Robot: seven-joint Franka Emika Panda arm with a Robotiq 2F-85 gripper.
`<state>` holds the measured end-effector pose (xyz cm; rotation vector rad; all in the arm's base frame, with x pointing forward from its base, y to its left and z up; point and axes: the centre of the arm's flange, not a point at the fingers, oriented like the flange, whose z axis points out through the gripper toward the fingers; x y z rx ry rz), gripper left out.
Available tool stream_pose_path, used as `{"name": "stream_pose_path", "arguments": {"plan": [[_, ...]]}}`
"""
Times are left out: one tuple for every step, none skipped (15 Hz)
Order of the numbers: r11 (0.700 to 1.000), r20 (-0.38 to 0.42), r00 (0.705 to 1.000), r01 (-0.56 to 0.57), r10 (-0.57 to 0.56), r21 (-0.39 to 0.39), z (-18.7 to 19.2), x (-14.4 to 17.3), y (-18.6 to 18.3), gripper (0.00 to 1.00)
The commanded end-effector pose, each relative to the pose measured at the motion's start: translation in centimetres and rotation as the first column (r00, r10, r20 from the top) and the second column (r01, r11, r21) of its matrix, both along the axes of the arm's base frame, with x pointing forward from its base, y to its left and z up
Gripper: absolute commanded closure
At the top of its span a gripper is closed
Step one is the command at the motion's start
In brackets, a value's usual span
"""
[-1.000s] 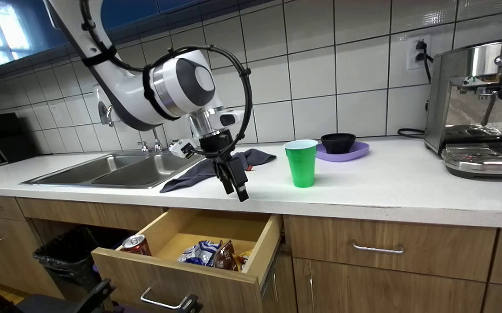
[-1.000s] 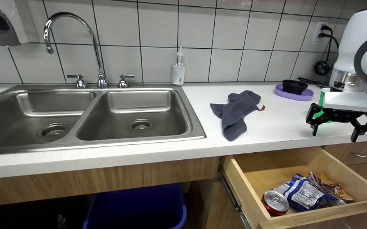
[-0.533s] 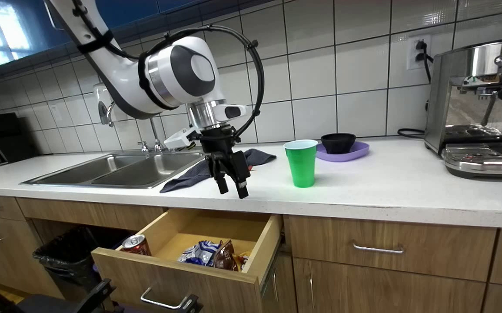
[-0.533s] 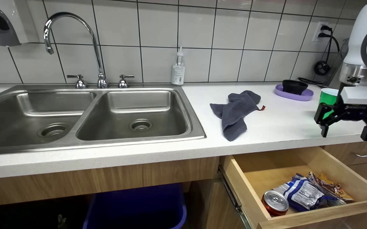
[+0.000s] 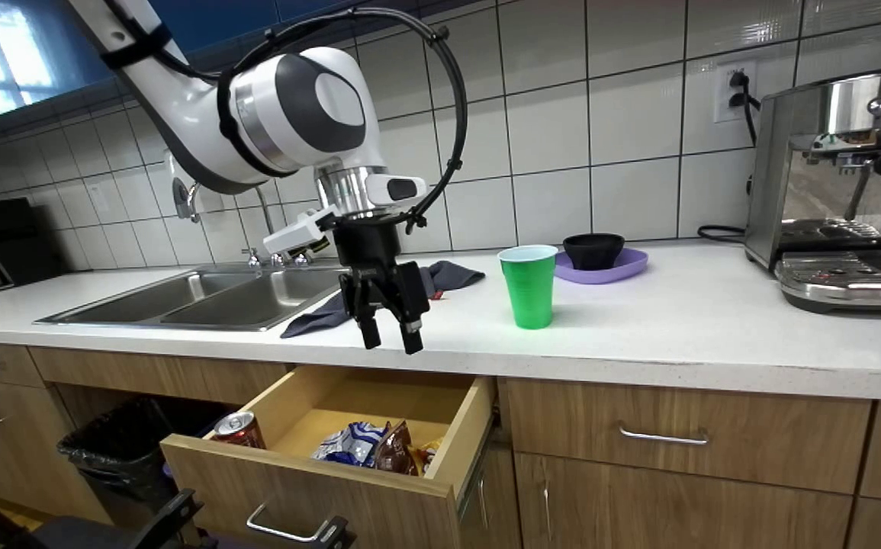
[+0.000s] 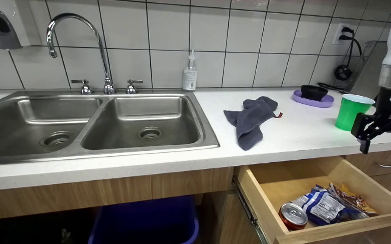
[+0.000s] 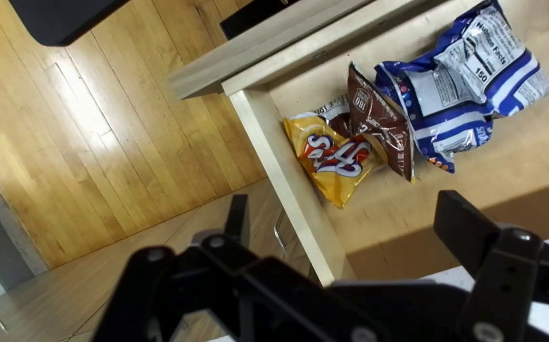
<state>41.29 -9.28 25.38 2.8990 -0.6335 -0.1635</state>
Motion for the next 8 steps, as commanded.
{"name": "stream_pose_path", "arguments": {"plan": [[1.0, -0.023, 1.0, -0.015, 0.015, 0.016, 0.9, -2.7, 1.4, 0.0], [1.0, -0.03, 0.999, -0.017, 0.017, 0.019, 0.7, -3.1, 1.8, 0.0], [1.0, -0.038, 0.999, -0.021, 0.022, 0.02, 0.5, -3.6, 2.2, 0.0], [0.999, -0.048, 0.998, -0.028, 0.028, 0.02, 0.3, -4.1, 2.6, 0.0], [0.999, -0.059, 0.998, -0.033, 0.035, 0.021, 0.0, -4.5, 3.0, 0.0], [0.999, -0.069, 0.997, -0.038, 0.04, 0.023, -0.2, -4.9, 3.4, 0.0], [0.999, -0.08, 0.996, -0.044, 0.045, 0.024, -0.5, -5.3, 3.7, 0.0], [0.998, -0.092, 0.994, -0.049, 0.051, 0.025, -0.7, -5.6, 4.0, 0.0]]}}
